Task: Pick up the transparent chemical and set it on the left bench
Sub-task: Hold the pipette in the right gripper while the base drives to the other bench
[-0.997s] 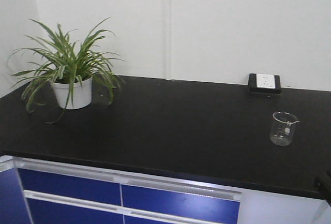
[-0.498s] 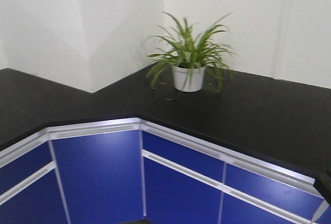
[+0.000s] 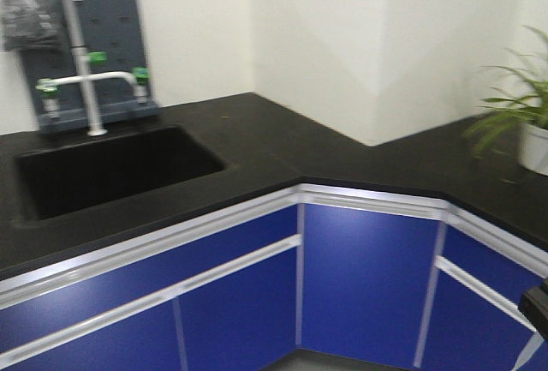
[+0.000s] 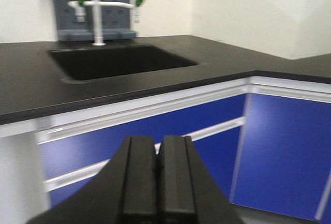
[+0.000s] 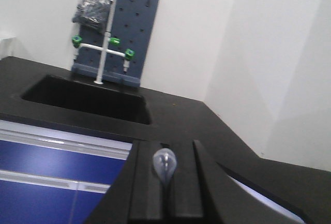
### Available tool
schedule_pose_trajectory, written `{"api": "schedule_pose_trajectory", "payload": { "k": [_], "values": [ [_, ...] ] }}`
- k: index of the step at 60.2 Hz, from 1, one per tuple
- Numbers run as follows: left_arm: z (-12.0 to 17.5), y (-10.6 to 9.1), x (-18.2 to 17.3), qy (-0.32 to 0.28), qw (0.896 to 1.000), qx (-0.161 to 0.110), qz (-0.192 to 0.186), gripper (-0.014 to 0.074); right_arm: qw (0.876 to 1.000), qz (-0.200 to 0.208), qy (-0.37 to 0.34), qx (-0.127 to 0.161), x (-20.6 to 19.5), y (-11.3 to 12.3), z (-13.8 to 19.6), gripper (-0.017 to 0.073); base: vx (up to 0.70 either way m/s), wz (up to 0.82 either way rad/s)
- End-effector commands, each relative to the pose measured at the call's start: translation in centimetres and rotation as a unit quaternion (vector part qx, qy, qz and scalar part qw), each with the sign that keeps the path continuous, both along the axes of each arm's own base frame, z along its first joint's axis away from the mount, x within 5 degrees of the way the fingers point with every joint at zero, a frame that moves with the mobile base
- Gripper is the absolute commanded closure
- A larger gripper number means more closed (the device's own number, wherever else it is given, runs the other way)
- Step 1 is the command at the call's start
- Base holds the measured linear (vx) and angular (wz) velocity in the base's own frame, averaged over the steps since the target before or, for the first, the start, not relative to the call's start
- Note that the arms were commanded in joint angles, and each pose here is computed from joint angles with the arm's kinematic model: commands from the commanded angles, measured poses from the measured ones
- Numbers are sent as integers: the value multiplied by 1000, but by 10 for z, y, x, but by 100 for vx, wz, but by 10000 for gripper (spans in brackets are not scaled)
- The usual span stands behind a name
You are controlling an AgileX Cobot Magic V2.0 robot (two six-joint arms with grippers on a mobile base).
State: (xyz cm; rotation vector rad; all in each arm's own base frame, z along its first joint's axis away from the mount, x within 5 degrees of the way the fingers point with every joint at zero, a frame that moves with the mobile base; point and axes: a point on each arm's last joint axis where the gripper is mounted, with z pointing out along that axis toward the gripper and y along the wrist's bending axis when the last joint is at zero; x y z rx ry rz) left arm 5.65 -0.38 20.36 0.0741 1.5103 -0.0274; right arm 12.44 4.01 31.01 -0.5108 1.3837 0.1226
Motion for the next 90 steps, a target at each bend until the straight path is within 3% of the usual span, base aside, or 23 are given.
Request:
{"api": "schedule_pose_trajectory", "payload": {
  "k": [1,60,90],
  "values": [
    [3,0,-1,-40,999,-7,0,597,999,14,-25,15,-1,2,12,564,-1,71],
    [3,0,-1,-40,999,-7,0,597,999,14,-25,15,-1,2,12,564,15,67],
    [3,0,-1,-40,999,-7,0,597,999,14,-25,14,-1,2,12,564,30,26]
  ]
}}
